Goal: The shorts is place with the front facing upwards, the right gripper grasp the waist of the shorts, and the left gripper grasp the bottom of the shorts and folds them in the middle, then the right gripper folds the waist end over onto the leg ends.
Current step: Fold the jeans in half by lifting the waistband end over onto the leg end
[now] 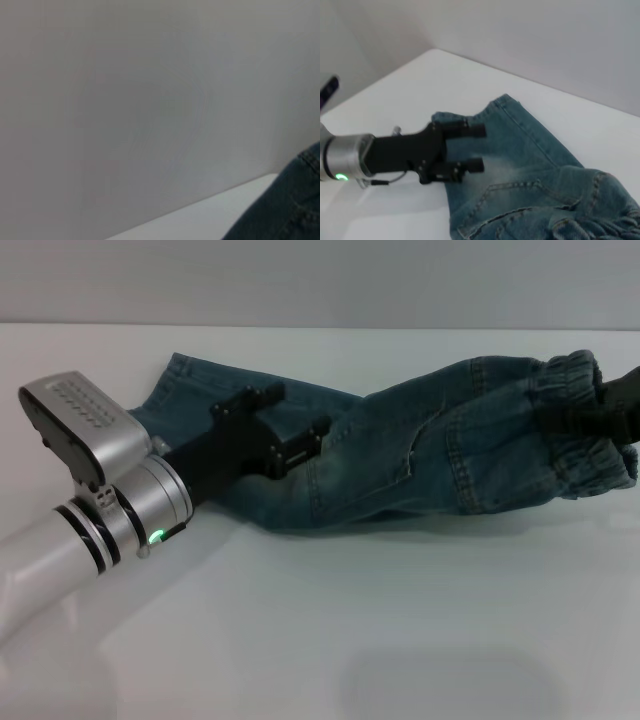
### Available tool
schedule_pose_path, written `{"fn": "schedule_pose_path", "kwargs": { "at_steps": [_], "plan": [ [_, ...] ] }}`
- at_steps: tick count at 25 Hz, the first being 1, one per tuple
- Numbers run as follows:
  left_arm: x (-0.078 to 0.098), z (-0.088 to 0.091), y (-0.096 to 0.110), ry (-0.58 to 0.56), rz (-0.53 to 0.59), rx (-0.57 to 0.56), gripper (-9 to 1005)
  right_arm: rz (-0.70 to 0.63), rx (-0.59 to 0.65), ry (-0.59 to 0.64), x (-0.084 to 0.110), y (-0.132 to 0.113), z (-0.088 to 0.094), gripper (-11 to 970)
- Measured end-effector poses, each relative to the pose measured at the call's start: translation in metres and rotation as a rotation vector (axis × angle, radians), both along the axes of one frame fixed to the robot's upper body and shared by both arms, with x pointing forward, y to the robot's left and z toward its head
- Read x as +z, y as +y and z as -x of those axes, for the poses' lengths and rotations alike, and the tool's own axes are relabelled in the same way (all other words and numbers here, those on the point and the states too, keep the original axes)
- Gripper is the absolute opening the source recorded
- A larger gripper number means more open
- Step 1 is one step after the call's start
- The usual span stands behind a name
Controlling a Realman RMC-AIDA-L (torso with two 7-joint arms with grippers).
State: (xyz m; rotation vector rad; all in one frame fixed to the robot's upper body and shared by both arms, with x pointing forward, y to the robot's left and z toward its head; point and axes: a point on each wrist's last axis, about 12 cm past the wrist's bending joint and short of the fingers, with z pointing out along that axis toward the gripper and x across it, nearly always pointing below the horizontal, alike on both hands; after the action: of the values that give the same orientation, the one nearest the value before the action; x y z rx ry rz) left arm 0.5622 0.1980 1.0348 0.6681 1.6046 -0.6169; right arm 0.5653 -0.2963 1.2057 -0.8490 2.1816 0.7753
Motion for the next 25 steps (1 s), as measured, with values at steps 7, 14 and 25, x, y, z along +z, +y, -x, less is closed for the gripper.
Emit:
{"fn": "schedule_pose_path", "kwargs": {
  "at_steps": [7, 14, 25],
  "plan": [
    [-0.006, 0.007, -0.007, 0.015, -0.017, -0.026, 752, -0.063, 0.003, -0.018, 0.005, -0.004, 0.005, 69],
    [-0.013, 0.018, -0.016, 0.022, -0.046, -0.056, 752, -0.086, 0.016, -0.041, 0.013, -0.003, 0.005, 69],
    [-0.018, 0.028, -0.024, 0.052, -0.038, -0.094, 752, -0.102, 0.049, -0.072, 0.036, 0.012, -0.010, 68]
  ]
}}
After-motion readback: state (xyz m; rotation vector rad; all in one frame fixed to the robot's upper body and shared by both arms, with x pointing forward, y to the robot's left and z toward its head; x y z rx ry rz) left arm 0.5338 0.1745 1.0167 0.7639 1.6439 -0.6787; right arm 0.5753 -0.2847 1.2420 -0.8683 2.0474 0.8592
